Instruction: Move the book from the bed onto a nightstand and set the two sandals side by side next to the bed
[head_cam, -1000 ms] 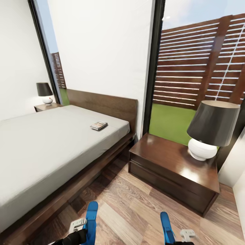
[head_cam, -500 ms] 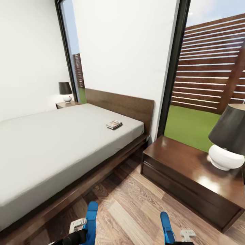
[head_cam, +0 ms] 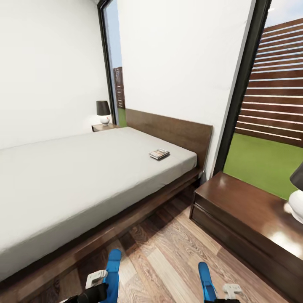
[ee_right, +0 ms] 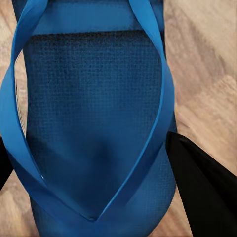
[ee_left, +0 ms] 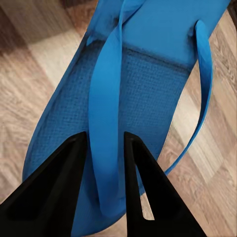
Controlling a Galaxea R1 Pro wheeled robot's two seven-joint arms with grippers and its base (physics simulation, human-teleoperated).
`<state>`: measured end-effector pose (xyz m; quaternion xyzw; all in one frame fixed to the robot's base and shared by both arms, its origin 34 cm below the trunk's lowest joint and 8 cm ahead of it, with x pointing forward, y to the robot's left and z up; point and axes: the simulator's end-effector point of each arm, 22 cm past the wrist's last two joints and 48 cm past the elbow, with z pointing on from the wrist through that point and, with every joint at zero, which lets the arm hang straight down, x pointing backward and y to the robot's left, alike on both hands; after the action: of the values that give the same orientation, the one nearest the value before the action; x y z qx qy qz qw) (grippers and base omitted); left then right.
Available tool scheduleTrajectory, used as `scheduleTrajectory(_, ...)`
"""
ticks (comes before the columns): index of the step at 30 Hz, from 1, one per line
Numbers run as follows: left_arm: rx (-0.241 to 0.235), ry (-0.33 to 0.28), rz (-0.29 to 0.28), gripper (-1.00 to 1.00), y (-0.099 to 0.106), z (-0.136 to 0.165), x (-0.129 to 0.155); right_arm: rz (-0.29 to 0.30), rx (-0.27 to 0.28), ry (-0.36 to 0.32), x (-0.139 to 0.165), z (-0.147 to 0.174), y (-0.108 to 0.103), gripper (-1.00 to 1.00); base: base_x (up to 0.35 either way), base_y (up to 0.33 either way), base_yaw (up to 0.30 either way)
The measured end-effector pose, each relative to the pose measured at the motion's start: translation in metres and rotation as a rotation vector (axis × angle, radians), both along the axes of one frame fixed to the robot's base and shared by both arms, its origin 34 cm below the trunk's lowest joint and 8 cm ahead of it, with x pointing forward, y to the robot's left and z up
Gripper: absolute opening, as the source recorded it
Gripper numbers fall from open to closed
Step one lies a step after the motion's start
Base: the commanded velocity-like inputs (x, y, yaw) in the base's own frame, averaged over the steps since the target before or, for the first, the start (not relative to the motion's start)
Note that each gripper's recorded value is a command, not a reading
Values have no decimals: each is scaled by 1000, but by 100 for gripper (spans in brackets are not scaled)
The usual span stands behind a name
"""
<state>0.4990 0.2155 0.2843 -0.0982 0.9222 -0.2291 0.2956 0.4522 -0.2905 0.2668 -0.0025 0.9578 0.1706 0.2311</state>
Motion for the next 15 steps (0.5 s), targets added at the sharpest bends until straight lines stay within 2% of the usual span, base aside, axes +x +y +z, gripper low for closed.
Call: scheduleTrajectory(15, 0, 0, 0, -100, 0, 0, 0, 0, 0, 0, 0, 0, 0, -100, 0, 0, 292)
